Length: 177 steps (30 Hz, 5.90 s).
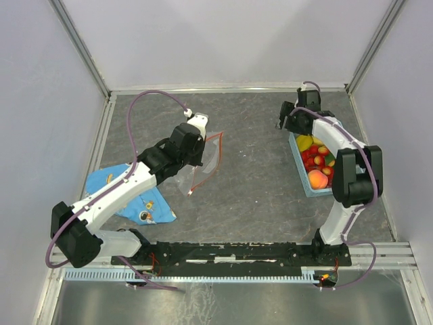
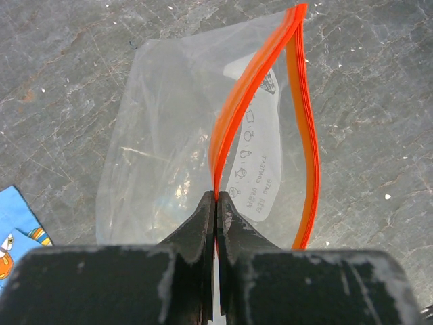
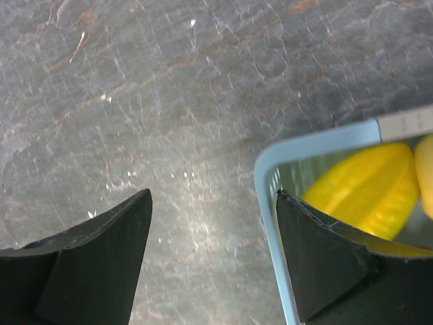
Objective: Place the food in the zip-top bag and seal the zipper
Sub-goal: Move the bin to the center of the board, then pick up the fake fruit from the bin.
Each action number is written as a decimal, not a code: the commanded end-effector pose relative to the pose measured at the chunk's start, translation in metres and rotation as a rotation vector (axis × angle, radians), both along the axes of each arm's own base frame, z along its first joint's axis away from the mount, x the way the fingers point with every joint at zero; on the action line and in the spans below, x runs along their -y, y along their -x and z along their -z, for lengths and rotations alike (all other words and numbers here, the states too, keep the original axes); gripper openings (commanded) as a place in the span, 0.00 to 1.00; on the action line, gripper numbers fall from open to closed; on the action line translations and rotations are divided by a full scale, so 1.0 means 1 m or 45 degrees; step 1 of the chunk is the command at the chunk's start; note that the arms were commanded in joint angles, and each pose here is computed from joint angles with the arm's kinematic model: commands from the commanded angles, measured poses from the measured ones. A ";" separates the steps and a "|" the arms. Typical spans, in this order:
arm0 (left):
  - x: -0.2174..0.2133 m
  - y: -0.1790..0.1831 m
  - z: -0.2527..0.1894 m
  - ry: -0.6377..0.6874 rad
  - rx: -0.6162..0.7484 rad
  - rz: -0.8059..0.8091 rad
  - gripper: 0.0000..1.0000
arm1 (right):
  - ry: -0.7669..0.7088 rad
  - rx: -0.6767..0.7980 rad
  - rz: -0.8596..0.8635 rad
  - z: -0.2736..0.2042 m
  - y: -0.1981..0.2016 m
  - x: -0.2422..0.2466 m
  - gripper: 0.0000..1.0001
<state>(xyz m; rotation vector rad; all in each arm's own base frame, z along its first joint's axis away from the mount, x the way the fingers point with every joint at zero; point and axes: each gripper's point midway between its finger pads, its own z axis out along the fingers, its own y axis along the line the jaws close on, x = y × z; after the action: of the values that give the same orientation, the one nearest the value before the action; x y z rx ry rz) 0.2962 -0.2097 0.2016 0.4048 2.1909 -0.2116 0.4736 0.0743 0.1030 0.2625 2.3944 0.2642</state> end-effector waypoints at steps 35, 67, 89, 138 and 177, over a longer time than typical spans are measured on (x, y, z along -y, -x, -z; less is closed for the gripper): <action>0.018 0.002 -0.011 0.124 -0.016 0.079 0.03 | 0.179 -0.157 0.438 0.001 0.199 0.104 0.86; 0.020 0.001 -0.006 0.116 -0.036 0.082 0.03 | 0.001 -0.270 0.382 0.047 0.192 0.086 0.85; 0.022 0.003 -0.007 0.129 -0.044 0.094 0.03 | 0.037 -0.034 0.402 -0.019 0.182 0.094 0.65; 0.022 0.003 -0.003 0.116 -0.062 0.097 0.03 | -0.030 -0.325 0.238 0.046 0.196 0.073 0.94; 0.024 0.006 -0.013 0.165 -0.055 0.125 0.03 | -0.329 0.369 0.036 -0.123 0.181 0.001 0.61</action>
<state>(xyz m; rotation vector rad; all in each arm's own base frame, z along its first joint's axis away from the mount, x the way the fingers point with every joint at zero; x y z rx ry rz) 0.2856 -0.2277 0.1912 0.4816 2.2417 -0.3518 0.2753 0.0412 0.1716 0.4223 2.2479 0.3976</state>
